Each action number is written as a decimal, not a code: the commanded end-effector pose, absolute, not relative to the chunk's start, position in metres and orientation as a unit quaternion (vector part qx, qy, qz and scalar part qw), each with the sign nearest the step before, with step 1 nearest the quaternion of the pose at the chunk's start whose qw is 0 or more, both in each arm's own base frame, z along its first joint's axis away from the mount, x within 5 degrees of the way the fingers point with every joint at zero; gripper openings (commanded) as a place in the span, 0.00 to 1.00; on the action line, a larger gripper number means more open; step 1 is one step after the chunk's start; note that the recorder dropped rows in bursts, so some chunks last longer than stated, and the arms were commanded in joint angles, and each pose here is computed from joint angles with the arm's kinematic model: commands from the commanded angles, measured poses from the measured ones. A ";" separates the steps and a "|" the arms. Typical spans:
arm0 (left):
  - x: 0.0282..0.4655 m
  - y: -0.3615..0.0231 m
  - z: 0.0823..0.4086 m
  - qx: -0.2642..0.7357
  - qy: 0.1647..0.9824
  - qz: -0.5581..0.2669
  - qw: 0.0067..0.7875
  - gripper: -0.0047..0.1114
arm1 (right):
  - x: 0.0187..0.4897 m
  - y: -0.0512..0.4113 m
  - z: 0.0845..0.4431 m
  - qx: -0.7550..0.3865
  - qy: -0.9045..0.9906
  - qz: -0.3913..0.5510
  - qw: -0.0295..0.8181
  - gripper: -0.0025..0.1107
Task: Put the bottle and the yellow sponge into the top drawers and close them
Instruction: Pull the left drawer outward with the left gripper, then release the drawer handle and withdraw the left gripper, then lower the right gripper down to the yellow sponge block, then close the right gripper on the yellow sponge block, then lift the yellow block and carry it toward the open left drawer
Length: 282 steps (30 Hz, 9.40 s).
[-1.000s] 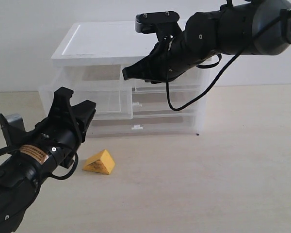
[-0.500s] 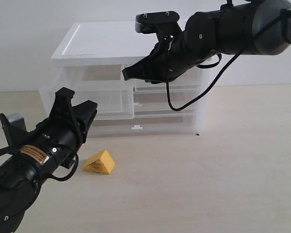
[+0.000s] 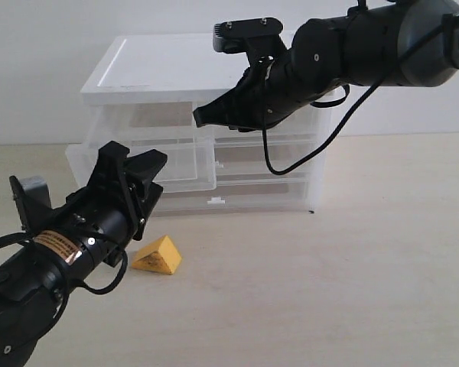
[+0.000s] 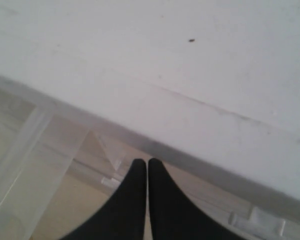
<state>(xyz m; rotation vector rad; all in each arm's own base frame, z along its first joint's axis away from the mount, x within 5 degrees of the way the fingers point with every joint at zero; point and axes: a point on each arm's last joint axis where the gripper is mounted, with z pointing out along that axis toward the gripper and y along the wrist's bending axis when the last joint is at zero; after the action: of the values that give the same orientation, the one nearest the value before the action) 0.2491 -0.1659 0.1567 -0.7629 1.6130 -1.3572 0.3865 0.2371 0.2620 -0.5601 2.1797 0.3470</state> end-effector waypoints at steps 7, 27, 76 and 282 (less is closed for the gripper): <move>0.233 -0.152 0.147 -0.309 0.667 -0.514 0.442 0.54 | 0.382 0.227 0.284 -0.226 0.862 0.132 0.434 0.02; 0.189 -0.112 0.165 -0.252 0.687 -0.449 0.513 0.54 | 0.348 0.203 0.335 -0.248 0.868 0.097 0.418 0.02; 0.134 -0.065 0.214 -0.095 0.662 -0.332 0.665 0.53 | 0.264 0.258 0.165 -0.425 0.817 0.113 0.374 0.44; 0.134 -0.067 0.208 -0.062 0.690 -0.301 0.656 0.53 | 0.313 0.293 0.341 -0.454 0.752 0.098 0.467 0.02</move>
<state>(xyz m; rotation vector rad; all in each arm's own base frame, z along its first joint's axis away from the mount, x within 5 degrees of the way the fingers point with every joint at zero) 0.1350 -0.0664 0.2090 -0.1503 1.5558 -0.6756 0.3059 0.2891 0.3429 -1.1158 1.8676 0.2455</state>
